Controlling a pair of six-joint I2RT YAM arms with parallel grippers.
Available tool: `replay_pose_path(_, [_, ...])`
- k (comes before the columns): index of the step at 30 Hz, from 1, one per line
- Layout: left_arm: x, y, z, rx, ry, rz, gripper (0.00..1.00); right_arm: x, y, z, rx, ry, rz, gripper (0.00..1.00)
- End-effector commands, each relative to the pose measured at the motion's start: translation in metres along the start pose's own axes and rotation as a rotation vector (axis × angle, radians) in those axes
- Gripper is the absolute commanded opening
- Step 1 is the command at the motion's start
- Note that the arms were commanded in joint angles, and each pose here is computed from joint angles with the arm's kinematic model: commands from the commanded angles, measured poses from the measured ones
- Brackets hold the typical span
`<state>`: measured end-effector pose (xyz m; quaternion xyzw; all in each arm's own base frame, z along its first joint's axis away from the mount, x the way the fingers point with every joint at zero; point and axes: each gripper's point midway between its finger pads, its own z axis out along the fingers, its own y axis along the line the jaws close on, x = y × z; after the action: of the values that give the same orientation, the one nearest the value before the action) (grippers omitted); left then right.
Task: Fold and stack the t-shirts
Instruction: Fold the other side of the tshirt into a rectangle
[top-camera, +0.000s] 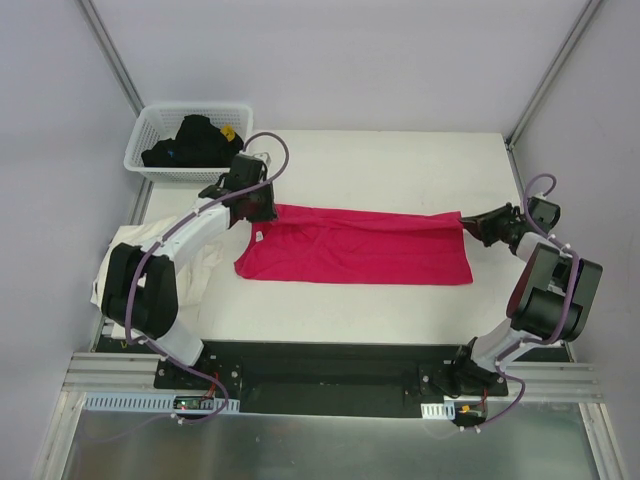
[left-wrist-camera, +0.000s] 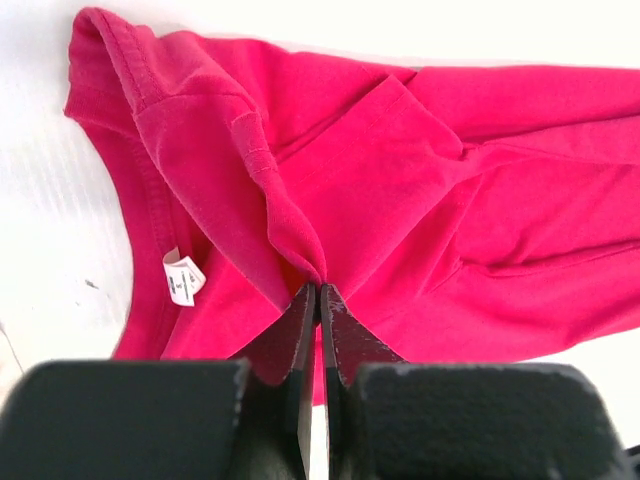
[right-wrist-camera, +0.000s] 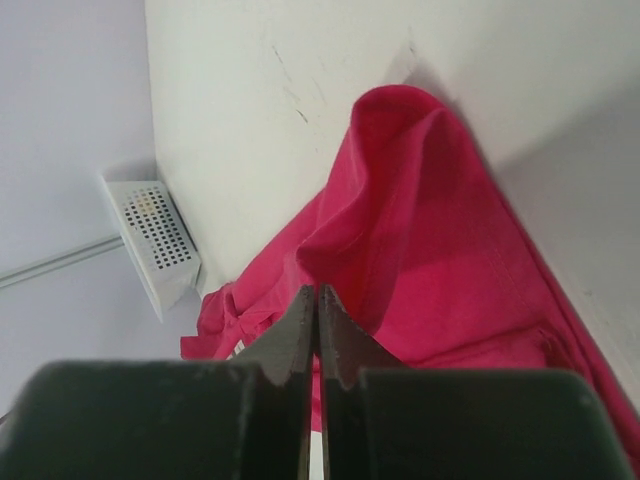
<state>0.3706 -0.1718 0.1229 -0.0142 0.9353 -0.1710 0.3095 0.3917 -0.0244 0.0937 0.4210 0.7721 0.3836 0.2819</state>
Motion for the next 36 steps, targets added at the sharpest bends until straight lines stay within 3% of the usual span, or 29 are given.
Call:
replay_pose_path(1, [0.003,-0.01,-0.013,0.03,-0.013,-0.006,0.0,0.004,-0.008,-0.012,0.053,-0.03,-0.013,0.01])
replay_pose_path(26, [0.06,0.007,-0.02,-0.015,0.056,-0.012,0.0,0.012,-0.039,-0.023,0.201,-0.072,0.016,0.02])
replay_pose_path(32, [0.066,0.003,-0.017,-0.014,0.071,0.003,0.0,0.009,-0.04,-0.027,0.23,-0.086,0.015,0.19])
replay_pose_path(36, [0.068,-0.002,-0.016,-0.005,0.078,0.023,0.0,0.007,-0.039,-0.028,0.242,-0.089,0.008,0.41])
